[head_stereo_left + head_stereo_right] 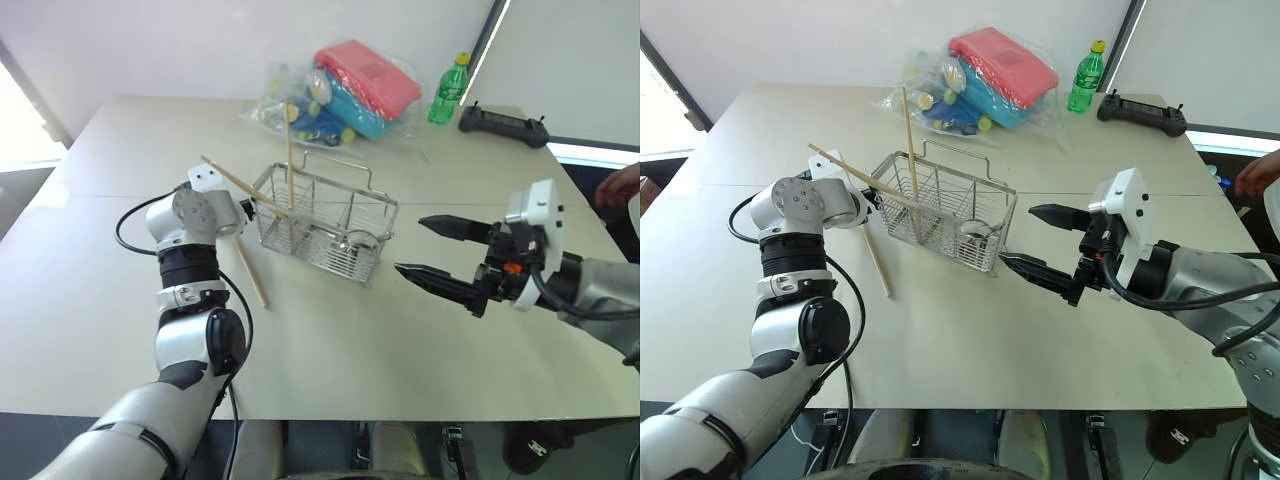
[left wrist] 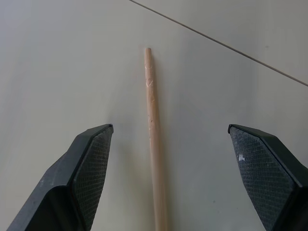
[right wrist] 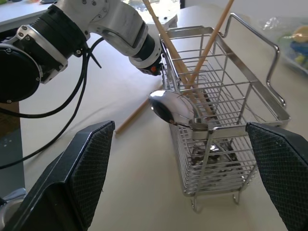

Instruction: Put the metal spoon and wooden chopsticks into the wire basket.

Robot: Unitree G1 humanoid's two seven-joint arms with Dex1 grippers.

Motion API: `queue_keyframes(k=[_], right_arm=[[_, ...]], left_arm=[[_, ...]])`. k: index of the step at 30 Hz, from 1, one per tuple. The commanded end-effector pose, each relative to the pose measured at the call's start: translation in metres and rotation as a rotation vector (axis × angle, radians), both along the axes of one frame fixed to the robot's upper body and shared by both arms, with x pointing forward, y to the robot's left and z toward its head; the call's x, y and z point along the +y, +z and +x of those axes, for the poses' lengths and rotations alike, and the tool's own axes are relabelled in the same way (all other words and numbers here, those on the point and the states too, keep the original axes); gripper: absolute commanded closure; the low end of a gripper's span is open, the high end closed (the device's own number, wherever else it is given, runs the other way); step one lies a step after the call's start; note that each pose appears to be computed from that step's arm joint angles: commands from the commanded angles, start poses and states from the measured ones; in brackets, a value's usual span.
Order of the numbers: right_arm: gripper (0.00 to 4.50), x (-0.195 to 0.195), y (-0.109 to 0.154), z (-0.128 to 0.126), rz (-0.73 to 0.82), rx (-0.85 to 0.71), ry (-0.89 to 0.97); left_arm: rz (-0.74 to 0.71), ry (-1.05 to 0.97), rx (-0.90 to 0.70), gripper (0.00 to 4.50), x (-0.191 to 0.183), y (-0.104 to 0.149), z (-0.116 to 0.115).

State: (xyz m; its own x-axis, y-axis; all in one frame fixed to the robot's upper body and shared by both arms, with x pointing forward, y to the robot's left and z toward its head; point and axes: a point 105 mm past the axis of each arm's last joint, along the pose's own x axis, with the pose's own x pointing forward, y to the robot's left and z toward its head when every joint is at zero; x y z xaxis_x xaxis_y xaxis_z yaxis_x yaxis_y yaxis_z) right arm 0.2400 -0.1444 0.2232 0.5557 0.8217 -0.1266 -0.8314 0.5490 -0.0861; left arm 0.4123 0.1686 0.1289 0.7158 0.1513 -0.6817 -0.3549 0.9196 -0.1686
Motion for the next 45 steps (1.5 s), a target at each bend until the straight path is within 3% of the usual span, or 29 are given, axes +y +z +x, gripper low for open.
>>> queue_keyframes(k=[1,7,8,10,16,21,25,27,31,34,37,42,45], right_arm=[[0.00,0.000,0.011,-0.006,0.000,-0.060,-0.001],[0.00,-0.001,0.011,-0.007,-0.003,-0.062,-0.013],[0.00,-0.001,0.011,-0.006,-0.004,-0.063,-0.015],[0.00,-0.002,0.012,-0.006,-0.006,-0.066,-0.021],[0.00,-0.005,0.015,-0.005,0.001,-0.063,-0.034],[0.00,-0.003,0.015,-0.006,-0.005,-0.060,-0.025],[0.00,-0.003,0.016,-0.006,-0.003,-0.058,-0.023],[0.00,-0.003,0.016,-0.006,-0.005,-0.057,-0.021],[0.00,-0.003,0.016,-0.005,-0.012,-0.053,-0.014],[0.00,-0.003,0.018,-0.004,-0.011,-0.056,-0.011],[0.00,-0.003,0.020,-0.003,-0.002,-0.057,-0.008],[0.00,-0.003,0.018,-0.003,0.001,-0.048,-0.011],[0.00,-0.004,0.018,-0.004,0.006,-0.045,-0.016]], left_arm=[[0.002,-0.007,-0.018,0.47,-0.002,0.009,0.004],[0.007,-0.008,0.029,0.47,-0.001,-0.005,0.008],[0.007,-0.006,0.040,0.70,0.000,-0.008,0.007],[0.007,0.001,0.064,1.33,0.001,-0.014,0.006],[-0.007,0.019,0.082,4.34,0.005,-0.020,0.006],[-0.028,0.030,0.086,4.43,0.008,-0.021,0.005],[-0.060,0.078,-0.004,4.43,0.025,0.000,0.016],[-0.062,0.122,-0.153,4.43,0.046,0.031,0.030],[0.045,0.183,-0.564,4.43,0.100,0.117,0.048],[0.197,0.109,-0.929,4.43,0.114,0.199,0.042],[0.287,-0.056,-1.301,4.43,0.096,0.273,0.018],[0.128,-0.287,-1.573,4.43,0.051,0.334,-0.014],[0.058,-0.438,-1.637,4.43,0.020,0.346,-0.029]])
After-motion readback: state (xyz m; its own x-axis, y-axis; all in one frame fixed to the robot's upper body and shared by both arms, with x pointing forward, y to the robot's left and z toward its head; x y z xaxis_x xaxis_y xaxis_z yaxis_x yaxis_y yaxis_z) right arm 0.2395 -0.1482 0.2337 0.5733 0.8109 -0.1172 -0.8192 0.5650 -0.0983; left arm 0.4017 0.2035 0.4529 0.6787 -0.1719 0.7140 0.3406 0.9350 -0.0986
